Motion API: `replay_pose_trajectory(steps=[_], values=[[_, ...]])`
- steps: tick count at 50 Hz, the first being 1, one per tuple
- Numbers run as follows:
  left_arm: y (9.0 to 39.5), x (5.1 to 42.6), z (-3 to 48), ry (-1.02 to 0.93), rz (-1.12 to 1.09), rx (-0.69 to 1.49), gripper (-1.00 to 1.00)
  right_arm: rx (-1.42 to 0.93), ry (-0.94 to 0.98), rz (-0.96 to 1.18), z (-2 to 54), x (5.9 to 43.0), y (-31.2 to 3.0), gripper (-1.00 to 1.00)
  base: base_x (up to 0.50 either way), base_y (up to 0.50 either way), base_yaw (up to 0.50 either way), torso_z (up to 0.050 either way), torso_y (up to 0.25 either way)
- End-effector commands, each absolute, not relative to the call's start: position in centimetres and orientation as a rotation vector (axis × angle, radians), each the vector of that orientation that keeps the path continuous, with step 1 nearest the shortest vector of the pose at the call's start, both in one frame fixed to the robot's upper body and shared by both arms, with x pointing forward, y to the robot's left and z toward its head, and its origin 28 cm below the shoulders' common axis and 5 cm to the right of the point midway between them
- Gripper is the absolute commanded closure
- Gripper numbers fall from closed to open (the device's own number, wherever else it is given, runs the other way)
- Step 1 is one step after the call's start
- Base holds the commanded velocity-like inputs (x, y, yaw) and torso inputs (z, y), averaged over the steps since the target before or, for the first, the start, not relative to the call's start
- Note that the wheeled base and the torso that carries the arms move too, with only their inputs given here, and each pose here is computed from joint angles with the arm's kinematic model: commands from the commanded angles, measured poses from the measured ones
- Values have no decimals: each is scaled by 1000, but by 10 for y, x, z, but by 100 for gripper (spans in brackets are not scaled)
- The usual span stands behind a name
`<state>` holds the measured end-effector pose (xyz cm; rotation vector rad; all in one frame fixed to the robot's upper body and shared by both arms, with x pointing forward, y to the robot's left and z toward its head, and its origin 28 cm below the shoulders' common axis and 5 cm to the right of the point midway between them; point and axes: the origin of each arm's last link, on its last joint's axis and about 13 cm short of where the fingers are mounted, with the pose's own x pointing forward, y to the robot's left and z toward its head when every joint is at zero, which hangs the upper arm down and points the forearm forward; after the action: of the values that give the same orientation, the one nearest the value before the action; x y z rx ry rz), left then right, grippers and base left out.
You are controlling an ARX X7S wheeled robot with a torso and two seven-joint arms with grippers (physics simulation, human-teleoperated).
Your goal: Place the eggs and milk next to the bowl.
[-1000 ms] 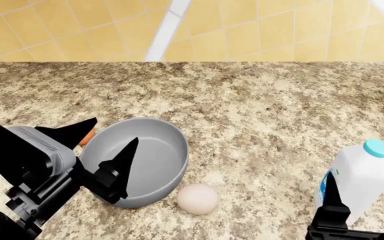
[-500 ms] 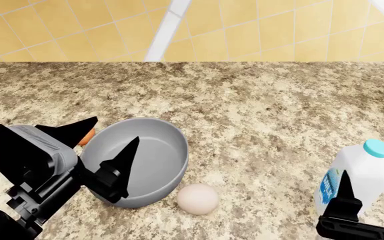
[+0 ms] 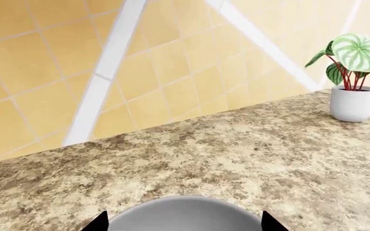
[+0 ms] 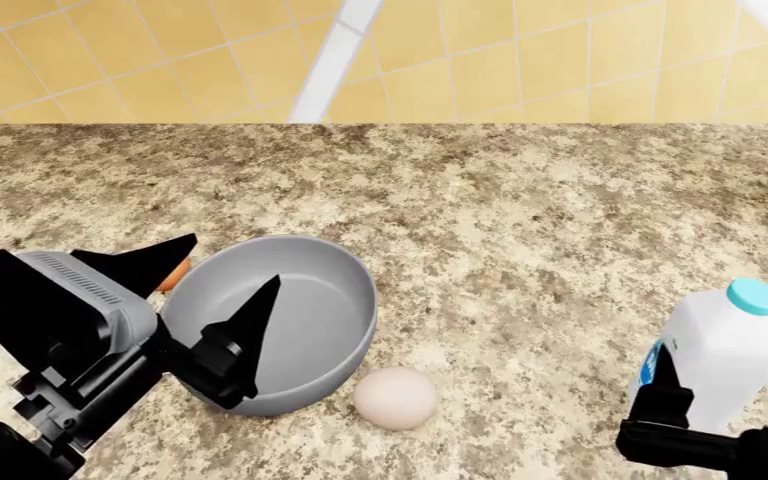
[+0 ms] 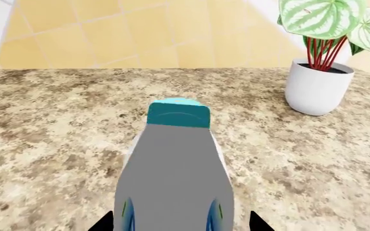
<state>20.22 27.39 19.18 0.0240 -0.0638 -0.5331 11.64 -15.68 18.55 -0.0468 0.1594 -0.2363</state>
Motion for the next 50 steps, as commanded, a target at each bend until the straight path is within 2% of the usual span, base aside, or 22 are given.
replay_pose_trajectory(steps=[1, 13, 14, 29, 40, 50], values=[[274, 202, 192, -65, -535, 27, -100, -58, 165, -232, 169, 121, -162, -100, 0, 0, 0, 0, 0], [274, 202, 192, -66, -538, 27, -100, -39, 190, -205, 161, 125, -161, -100, 0, 0, 0, 0, 0], [274, 201, 192, -66, -538, 27, -100, -38, 189, -199, 161, 125, -161, 100, 0, 0, 0, 0, 0], [274, 199, 192, -70, -541, 32, -100, -57, 116, -170, 171, 124, -156, 100, 0, 0, 0, 0, 0], [277, 195, 198, -101, -529, 28, -100, -161, 0, -147, 210, 130, -149, 100, 0, 0, 0, 0, 0], [278, 195, 201, -113, -535, 29, -100, -215, -23, -33, 231, 157, -145, 100, 0, 0, 0, 0, 0]])
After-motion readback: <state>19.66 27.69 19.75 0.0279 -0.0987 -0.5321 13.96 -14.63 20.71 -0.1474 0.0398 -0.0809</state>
